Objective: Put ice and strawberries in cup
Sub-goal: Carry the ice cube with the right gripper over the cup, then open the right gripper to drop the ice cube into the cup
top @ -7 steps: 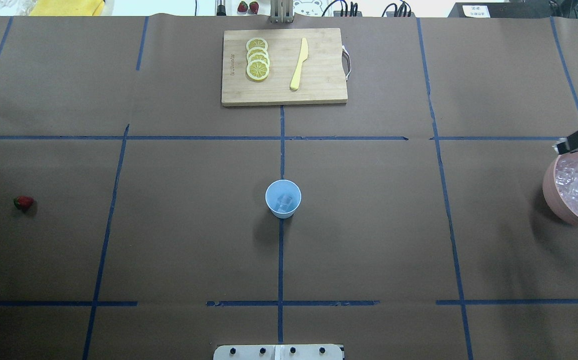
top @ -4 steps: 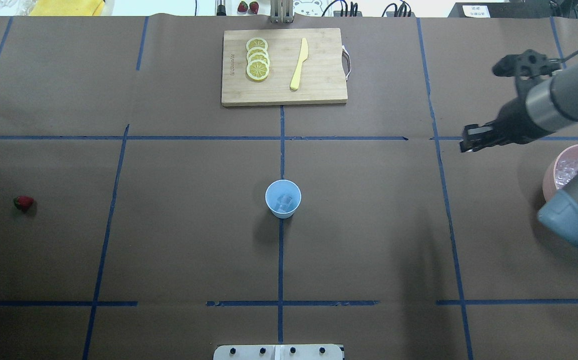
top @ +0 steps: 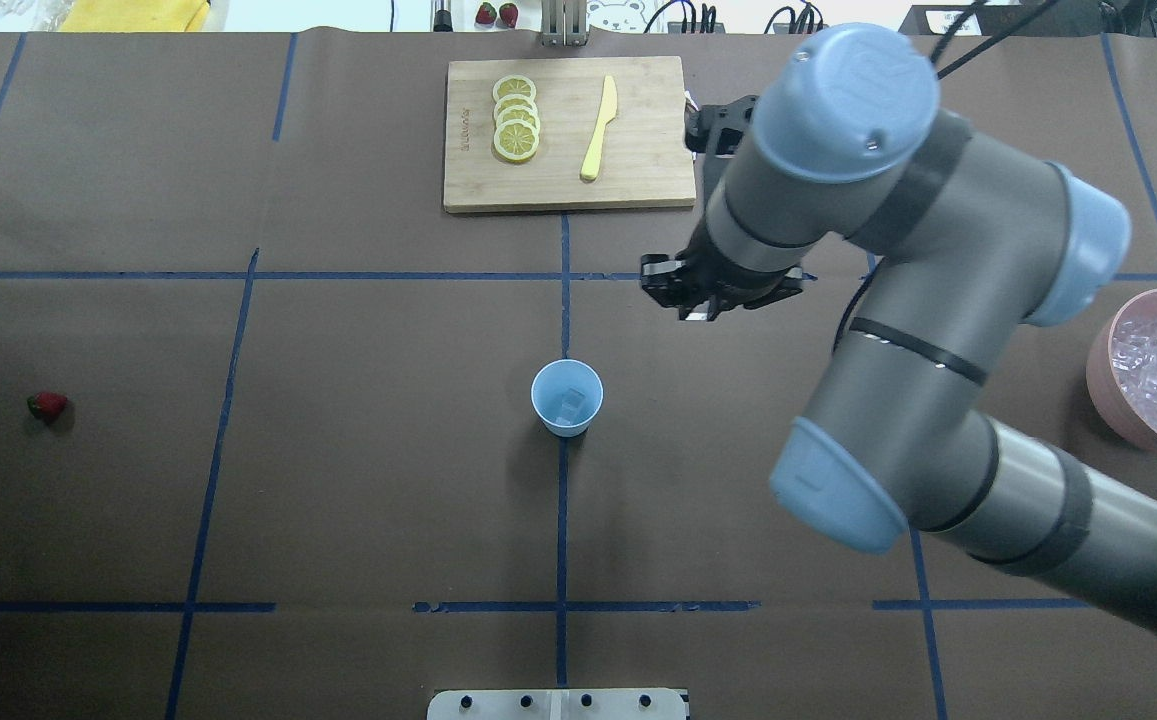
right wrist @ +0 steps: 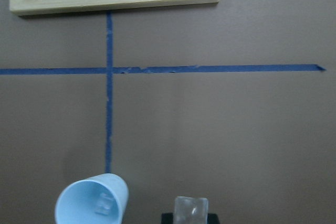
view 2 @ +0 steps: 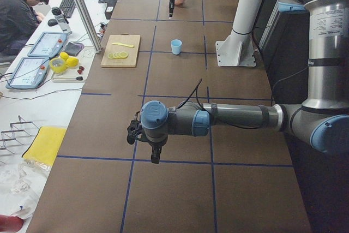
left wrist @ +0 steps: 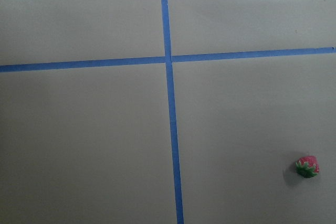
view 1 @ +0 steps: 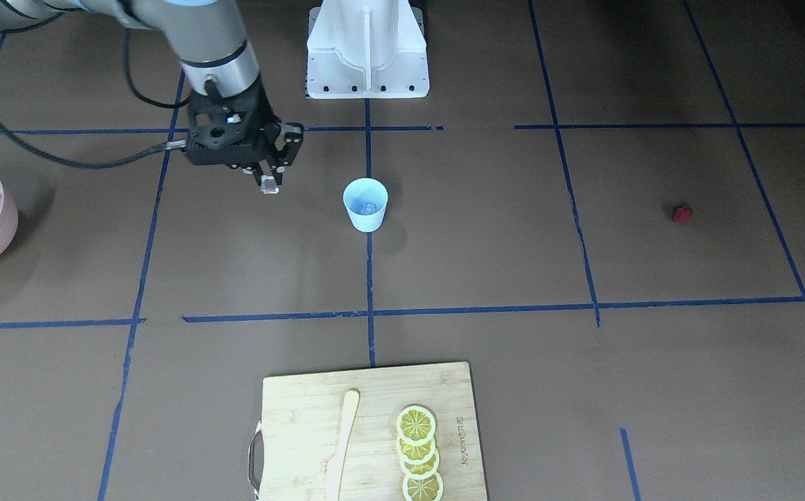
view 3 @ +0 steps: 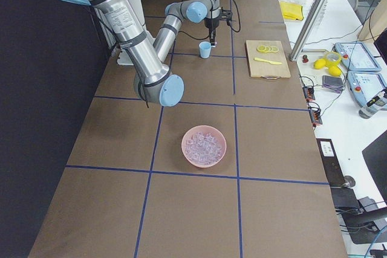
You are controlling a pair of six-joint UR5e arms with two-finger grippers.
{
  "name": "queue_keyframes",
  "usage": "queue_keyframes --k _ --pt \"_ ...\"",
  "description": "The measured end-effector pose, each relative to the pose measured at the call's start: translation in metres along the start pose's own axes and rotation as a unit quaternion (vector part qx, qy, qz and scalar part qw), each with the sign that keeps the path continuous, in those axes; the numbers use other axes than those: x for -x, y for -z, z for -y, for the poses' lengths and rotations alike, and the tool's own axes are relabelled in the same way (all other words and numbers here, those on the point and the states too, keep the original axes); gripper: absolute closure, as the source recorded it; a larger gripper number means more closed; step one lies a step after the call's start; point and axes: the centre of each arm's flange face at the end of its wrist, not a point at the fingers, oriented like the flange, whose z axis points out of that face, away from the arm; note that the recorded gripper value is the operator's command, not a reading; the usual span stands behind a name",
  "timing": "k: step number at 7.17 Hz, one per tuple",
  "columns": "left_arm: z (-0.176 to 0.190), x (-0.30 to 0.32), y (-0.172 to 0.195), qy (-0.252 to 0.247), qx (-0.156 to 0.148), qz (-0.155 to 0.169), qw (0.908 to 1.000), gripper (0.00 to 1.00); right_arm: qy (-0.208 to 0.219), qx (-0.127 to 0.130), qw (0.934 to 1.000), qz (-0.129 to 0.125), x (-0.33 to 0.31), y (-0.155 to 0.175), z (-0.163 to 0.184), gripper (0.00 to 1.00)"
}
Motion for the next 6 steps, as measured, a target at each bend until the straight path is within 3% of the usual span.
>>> queue_keyframes --k 2,4,5,6 --pt "-0.001 0.0 -0.001 0.001 0.001 -0.002 1.0 0.0 -0.018 -0.009 0.9997 -0.014 0.078 -0.02 -0.017 0.95" --pt "-0.001 -0.002 -0.003 -0.002 0.003 -0.003 1.0 0.0 -0.014 -0.012 0.9992 -0.036 0.11 -0.047 -0.035 0.9" --pt "0.0 -0.003 -0.004 -0.002 0.005 -0.003 1.0 0.0 -0.01 -0.011 0.999 -0.043 0.112 -0.057 -0.042 0.63" --pt "0.0 -0.003 -0.005 -0.003 0.005 -0.003 1.0 0.0 -0.007 -0.01 0.9989 -0.046 0.113 -0.062 -0.047 0.01"
